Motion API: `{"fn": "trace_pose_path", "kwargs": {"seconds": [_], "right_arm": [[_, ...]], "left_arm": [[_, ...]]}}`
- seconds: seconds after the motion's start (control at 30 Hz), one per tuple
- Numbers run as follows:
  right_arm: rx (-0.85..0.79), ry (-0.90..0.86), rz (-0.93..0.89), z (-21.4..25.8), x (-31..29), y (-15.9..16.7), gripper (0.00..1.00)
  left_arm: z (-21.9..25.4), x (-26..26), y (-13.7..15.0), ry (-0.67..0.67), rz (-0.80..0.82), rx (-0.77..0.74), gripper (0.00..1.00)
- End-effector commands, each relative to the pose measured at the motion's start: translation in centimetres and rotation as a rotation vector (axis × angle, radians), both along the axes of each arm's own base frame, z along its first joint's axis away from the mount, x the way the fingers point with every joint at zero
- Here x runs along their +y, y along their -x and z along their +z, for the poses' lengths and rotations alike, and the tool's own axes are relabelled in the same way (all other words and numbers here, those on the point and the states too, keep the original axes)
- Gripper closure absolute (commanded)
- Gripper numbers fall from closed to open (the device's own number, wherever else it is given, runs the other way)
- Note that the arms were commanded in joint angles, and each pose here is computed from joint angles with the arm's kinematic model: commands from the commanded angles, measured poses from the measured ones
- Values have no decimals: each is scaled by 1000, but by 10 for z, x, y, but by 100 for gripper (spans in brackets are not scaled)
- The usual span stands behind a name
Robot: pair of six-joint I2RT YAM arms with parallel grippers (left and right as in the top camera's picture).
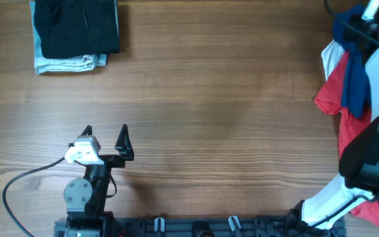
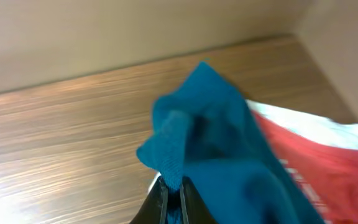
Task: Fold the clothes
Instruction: 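Pull the teal shirt left with the right gripper and drop it mid-table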
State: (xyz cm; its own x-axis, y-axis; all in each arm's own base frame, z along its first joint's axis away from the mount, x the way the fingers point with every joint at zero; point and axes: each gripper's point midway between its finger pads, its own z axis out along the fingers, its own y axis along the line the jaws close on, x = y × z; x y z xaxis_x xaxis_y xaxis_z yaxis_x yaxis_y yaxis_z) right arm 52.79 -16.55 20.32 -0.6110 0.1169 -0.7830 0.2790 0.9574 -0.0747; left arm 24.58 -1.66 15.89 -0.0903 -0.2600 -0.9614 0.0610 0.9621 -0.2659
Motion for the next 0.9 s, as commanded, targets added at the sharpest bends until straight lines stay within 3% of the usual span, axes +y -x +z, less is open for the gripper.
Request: {"fn": "trace_pose_path", "kwargs": {"seconds": [0.0,0.13,0.3,0.53,0.6,0.63,0.67,0.73,0.77,0.83,0.87], "right_arm": [[-85,-89,188,39,88,-13,96],[-50,-159,327,32,187,-13,96],[-4,-292,566,29,336,17,96],[140,-584,851,-9,533,95,96],[199,-610,962,-27,594,141,96],[206,-593,1004,-31,616,163,90],[198,-563,1010,-32,628,175,71],[233,-614,1025,-29,643,197,60],[226,-608,1028,-25,641,197,51],[166,-569,971,-4,620,180,43],[93,-511,899,22,588,161,29]], "left_arm": [[-2,-3,0,-15,-14,-1,0],[-2,-3,0,-15,-14,-1,0],[-2,-3,0,-15,-14,-1,0],[-2,-3,0,-15,-14,-1,0],[-2,-3,0,-15,-14,-1,0],[-2,-3,0,-15,-14,-1,0],[-2,-3,0,-15,-14,-1,0],[-2,-3,0,-15,-14,-1,0],[-2,-3,0,-15,-14,-1,0],[-2,-3,0,-15,-14,-1,0],[-2,-3,0,-15,-14,-1,0]]}}
